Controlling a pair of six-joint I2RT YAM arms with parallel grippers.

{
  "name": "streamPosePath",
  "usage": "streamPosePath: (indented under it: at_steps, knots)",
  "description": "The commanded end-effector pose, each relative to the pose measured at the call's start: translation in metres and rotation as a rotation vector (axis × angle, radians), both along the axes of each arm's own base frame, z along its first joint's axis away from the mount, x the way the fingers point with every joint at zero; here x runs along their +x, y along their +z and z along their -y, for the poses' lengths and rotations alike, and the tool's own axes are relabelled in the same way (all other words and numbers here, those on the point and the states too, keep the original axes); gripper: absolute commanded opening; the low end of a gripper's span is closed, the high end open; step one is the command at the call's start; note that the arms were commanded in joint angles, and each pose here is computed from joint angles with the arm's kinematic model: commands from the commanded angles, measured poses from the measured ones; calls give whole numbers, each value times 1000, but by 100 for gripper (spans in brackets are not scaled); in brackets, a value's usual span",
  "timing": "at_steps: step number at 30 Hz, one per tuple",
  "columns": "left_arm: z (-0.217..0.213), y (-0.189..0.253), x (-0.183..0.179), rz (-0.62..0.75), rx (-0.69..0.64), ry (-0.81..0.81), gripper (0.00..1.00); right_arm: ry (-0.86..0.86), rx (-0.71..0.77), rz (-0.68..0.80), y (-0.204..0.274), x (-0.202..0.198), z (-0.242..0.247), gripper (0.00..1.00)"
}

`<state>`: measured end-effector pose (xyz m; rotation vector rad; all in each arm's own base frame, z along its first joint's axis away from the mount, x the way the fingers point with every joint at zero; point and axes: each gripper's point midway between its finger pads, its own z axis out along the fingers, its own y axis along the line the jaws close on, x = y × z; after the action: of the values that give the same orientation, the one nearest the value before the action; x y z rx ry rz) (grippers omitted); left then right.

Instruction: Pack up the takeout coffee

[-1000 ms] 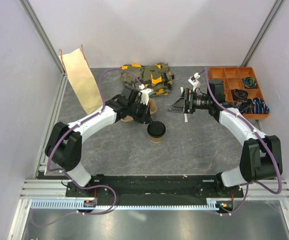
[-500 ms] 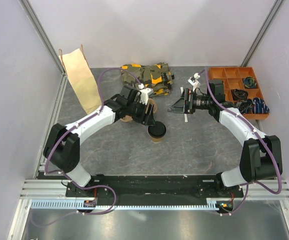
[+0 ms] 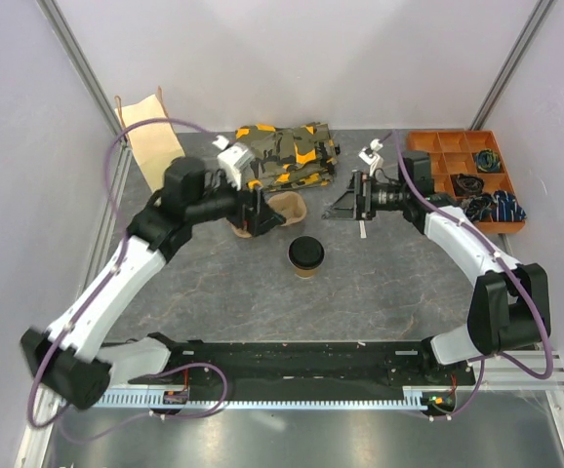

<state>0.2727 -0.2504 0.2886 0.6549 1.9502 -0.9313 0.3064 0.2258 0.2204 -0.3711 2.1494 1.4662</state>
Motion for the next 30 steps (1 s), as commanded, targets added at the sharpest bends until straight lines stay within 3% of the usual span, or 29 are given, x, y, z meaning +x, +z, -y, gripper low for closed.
streamPosePath:
  at_steps: [1, 5, 6, 9, 15, 20, 24, 27, 30]
  knots:
    - [-3, 5, -28, 53, -97, -36, 100, 76, 37, 41, 19, -14, -28, 82]
    - [6, -25, -55, -157, -154, -121, 100, 114, 31, -13, 3, -23, -47, 59]
    - [10, -25, -63, -224, -198, -141, 100, 113, 28, -27, -1, -24, -48, 48]
    - [17, -40, -65, -308, -260, -141, 94, 115, 28, -53, -12, -27, -51, 28]
    - [22, -66, -54, -372, -266, -101, 72, 119, 11, -153, -47, -26, -55, 0]
    - [23, -77, -43, -378, -257, -62, 62, 127, 12, -162, -57, -23, -60, 0]
    - [24, -87, -41, -399, -260, -49, 42, 127, 0, -201, -71, -22, -60, 0]
    - [26, -89, -39, -407, -265, -51, 20, 128, -8, -223, -79, -23, -61, 0]
    - [28, -91, -36, -410, -269, -56, 7, 130, -14, -234, -85, -23, -61, 0]
